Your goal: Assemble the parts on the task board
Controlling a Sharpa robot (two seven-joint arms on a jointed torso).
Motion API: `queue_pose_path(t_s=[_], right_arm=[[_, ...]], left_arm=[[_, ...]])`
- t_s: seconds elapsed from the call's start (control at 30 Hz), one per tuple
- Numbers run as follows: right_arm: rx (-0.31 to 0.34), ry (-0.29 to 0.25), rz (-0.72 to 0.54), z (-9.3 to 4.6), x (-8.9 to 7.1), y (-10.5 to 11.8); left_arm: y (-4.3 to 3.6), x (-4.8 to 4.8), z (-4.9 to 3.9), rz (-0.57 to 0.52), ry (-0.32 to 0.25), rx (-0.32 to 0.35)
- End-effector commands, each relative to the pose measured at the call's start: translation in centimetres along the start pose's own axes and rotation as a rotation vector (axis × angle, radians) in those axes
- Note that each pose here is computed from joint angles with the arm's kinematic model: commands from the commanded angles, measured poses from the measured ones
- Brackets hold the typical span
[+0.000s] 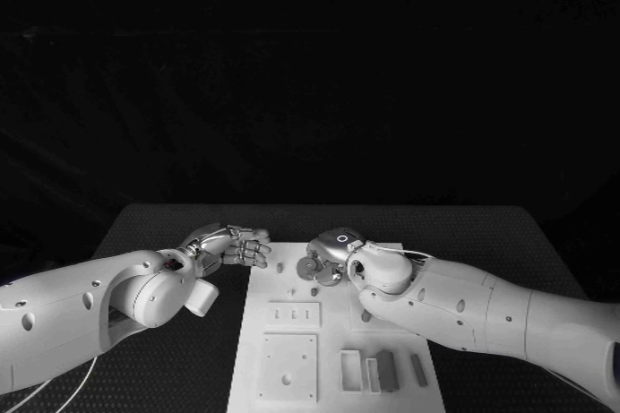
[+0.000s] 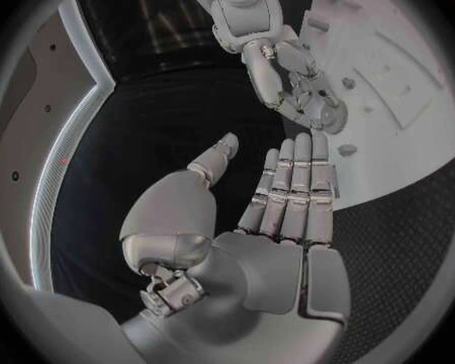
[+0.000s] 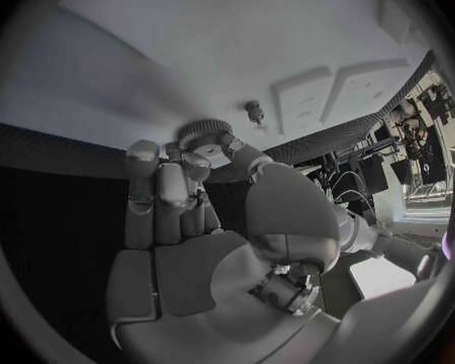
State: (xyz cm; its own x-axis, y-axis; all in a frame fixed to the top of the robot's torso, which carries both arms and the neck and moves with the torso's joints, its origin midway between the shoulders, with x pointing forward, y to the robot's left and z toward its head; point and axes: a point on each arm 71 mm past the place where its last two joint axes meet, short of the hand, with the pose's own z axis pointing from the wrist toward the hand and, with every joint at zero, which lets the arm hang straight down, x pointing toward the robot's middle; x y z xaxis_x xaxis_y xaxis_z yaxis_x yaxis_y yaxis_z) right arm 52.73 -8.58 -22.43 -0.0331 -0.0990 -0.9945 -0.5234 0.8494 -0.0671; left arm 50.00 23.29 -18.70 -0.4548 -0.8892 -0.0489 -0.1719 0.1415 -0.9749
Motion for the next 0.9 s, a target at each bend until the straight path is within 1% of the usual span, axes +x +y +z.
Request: queue_pose_path(t_s=[0.03, 0.23, 0.37, 0.57, 0.7, 0.8, 0.9], right_arm=[[0.007, 0.077, 0.010, -0.2, 0.9, -0.4], [0.015, 0.071, 0.015, -0.2, 0.9, -0.7], [0.020, 0.045, 0.021, -0.3, 0.7, -0.8], [0.016, -0.022, 0.038, -1.0, 0.3, -1.5], [0.024, -0.026, 0.089, -1.5, 0.1, -2.2], [0.029, -0.046, 0.112, -1.8, -0.5, -3.1], [0.039, -0.055, 0.145, -2.2, -1.3, -3.9]], left_arm=[[-0.21, 0.11, 0.00, -0.004, 0.005, 0.004], [-0.22, 0.11, 0.00, -0.006, 0.005, 0.002], [-0.22, 0.13, 0.00, -0.006, 0.006, 0.002], [-0.21, 0.03, 0.00, -0.006, 0.004, 0.002], [-0.19, -0.31, -0.02, -0.004, -0.010, 0.004], [-0.16, -0.62, -0.05, -0.003, -0.019, 0.005], [-0.13, -0.86, -0.08, -0.002, -0.025, 0.006]])
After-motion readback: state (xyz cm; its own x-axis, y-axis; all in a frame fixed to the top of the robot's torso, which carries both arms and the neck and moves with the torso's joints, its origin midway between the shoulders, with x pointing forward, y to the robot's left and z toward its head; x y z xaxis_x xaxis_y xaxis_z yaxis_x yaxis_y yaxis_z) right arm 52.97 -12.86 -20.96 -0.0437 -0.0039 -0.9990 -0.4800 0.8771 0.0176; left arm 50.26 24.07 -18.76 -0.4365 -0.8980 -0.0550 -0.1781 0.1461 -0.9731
